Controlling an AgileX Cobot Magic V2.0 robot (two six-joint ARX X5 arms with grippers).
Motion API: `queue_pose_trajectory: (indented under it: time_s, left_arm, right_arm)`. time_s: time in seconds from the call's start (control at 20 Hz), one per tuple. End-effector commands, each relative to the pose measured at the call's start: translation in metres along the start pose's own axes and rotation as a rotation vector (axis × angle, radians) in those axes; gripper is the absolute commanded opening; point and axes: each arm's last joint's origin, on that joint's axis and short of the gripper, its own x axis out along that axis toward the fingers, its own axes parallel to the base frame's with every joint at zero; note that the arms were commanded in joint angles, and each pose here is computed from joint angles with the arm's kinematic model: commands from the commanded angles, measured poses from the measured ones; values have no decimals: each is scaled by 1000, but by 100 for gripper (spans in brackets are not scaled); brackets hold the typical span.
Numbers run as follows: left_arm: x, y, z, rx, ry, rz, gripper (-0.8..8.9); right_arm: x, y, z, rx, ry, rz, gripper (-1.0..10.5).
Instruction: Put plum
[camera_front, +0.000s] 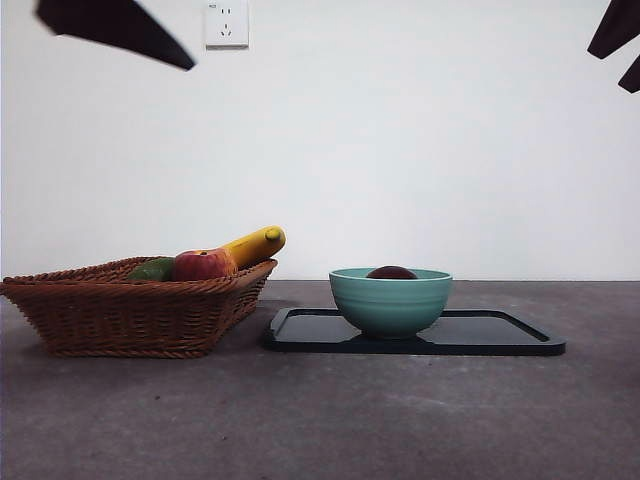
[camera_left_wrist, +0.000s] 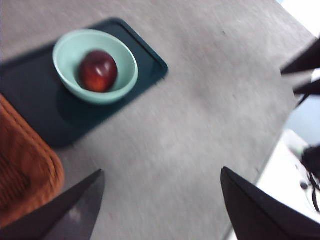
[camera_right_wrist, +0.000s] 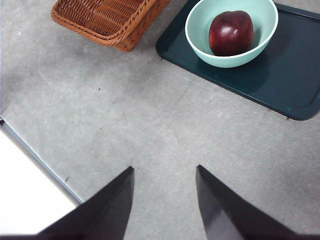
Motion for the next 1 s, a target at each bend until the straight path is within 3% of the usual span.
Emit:
queue_pose_trajectory:
  time_s: [0.05,0.3,0.5,1.0]
  left_arm:
    - [12,2,31,8,-21,-1,374]
    - [54,21,79,30,-18,16,374]
    - [99,39,97,32,-8,47,374]
    - [199,56,83,144,56,93,374]
  right_arm:
    - [1,1,2,2,0,9,198]
    - [1,1,2,2,0,13,198]
    - [1,1,2,2,1,16,198]
    - [1,1,1,6,10,16,198]
